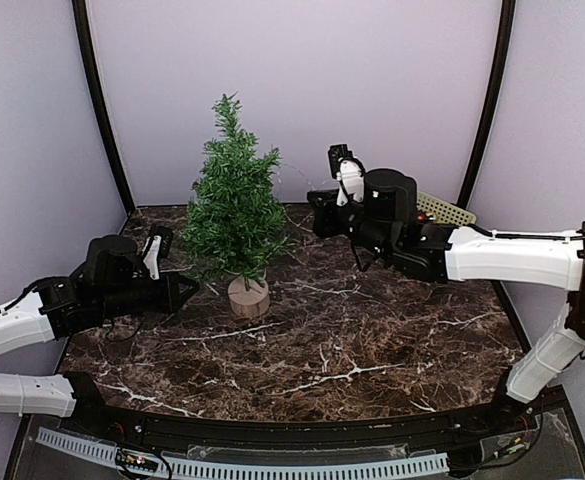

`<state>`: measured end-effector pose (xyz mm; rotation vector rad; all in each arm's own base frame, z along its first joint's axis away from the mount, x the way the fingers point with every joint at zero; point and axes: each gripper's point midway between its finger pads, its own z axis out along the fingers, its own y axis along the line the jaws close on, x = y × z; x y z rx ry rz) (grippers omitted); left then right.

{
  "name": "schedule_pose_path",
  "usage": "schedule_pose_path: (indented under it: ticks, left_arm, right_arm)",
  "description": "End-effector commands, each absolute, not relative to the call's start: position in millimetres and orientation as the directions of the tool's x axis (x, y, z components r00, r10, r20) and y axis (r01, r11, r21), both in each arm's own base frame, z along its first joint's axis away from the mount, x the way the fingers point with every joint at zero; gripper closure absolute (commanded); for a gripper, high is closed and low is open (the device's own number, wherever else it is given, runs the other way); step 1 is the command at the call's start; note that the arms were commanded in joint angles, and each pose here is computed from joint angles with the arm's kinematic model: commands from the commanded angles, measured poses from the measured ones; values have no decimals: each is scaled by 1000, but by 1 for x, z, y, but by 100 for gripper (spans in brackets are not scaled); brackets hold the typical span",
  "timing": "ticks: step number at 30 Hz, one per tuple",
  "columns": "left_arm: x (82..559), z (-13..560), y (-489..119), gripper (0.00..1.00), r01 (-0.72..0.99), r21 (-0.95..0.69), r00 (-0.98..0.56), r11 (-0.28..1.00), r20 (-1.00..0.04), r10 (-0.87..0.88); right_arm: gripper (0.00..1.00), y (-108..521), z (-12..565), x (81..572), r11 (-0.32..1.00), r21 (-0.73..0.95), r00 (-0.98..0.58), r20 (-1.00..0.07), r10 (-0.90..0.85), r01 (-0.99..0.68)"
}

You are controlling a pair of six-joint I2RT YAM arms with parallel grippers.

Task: Decorate the small christmas tree
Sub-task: Wrap the side of the string light in the gap of the branches.

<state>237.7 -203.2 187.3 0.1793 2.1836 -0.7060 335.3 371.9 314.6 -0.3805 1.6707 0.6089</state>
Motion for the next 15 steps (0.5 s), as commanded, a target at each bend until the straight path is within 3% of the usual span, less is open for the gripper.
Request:
schedule_pose_path:
  ticks: [1,15]
  left_arm:
    - [238,185,-199,100,338,-428,-656,839,-746,-116]
    - [238,183,-195,100,325,-424,-656,845,-745,-121]
  right_arm:
    - [100,379,329,346,794,171,-151,-983,100,-583]
    - [100,388,323,383,780,193,-181,-978,104,-596]
